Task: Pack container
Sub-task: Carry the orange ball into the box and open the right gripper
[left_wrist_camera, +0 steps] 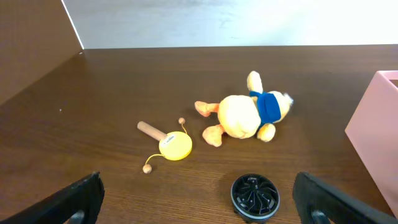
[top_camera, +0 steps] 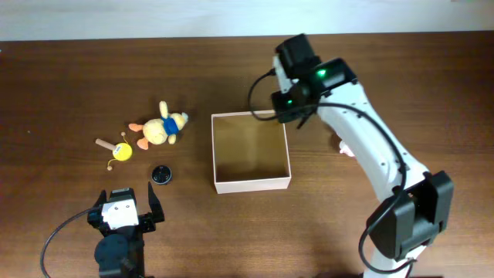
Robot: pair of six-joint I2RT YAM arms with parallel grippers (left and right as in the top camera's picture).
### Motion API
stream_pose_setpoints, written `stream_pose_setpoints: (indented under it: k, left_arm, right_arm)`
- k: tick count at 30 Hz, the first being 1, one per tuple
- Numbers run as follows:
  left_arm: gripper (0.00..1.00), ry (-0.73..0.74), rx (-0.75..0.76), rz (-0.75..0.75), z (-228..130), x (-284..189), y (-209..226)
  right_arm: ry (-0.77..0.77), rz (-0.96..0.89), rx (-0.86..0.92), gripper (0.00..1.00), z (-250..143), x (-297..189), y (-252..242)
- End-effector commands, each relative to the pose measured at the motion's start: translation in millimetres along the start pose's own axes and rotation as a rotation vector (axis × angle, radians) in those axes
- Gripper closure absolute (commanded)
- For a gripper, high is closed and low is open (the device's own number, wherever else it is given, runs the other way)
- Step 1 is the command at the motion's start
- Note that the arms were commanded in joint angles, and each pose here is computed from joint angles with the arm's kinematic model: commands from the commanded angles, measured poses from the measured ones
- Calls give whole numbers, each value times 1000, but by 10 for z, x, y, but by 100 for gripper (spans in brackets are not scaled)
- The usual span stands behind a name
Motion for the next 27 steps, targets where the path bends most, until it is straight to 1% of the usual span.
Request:
stream_pose_setpoints:
  k: [1,7,17,27]
  left_arm:
    - [1,-4,15,9,-5,1,14]
    - [1,-4,15,9,-5,1,14]
    - [1,-4,15,9,-5,1,14]
    - [1,-4,15,9,-5,1,14]
  right_arm:
    - [-36,-8,7,71,114,-43,155]
    - [-29,-8,38,73,161,112,265]
    - [85,1,56,73,77,639,371]
    - [125,4,52,73,34,901,393]
Point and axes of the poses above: each gripper's point midway between its finger pads, its own x axis out along the fingers, its own y axis along the line the jaws close on, z = x × y, the point moved 5 cm from there along -x, back along the fingers, and after that the axes turned 14 degrees about -x, right-handed, at the moved point
